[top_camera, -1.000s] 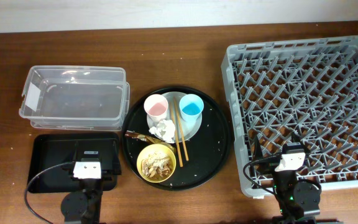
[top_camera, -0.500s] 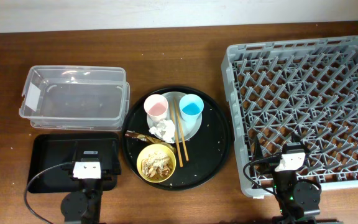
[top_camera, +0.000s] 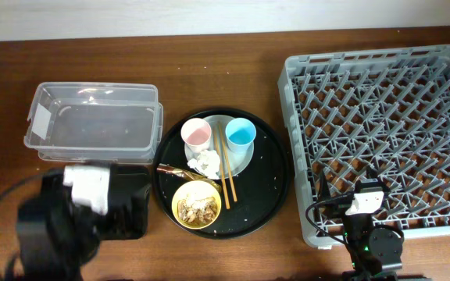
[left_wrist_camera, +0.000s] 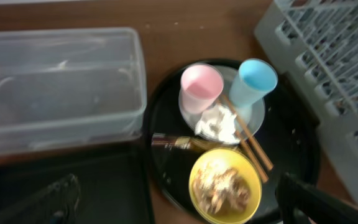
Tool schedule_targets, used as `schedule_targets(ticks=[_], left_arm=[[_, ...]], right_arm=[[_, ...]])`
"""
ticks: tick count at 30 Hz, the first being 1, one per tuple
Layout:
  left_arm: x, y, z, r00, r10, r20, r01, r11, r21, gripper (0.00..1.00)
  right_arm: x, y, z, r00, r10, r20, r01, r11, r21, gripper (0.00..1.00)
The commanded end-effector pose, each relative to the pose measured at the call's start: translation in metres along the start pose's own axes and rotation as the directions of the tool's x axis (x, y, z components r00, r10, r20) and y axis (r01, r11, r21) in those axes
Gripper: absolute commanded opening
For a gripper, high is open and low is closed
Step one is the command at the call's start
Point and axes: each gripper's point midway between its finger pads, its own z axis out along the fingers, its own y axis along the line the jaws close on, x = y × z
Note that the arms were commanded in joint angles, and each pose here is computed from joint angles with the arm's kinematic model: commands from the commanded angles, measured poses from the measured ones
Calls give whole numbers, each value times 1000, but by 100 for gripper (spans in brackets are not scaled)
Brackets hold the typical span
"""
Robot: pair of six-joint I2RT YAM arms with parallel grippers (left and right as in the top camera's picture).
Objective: Sort waste into correct bins and load items into the dishwasher rack
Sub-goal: 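Reach the left gripper to the yellow bowl and grasp its rim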
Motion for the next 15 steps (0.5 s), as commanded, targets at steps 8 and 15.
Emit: schedule_targets(ticks=[8, 15], left_arm=[[45, 11, 100, 814, -305, -495, 337, 941, -26, 47], [108, 17, 147, 649, -603, -464, 577, 788, -216, 42]], right_arm=[[3, -3, 0, 1000, 6, -3, -6, 1000, 16, 99], [3, -3, 0, 1000, 6, -3, -6, 1000, 17, 98]])
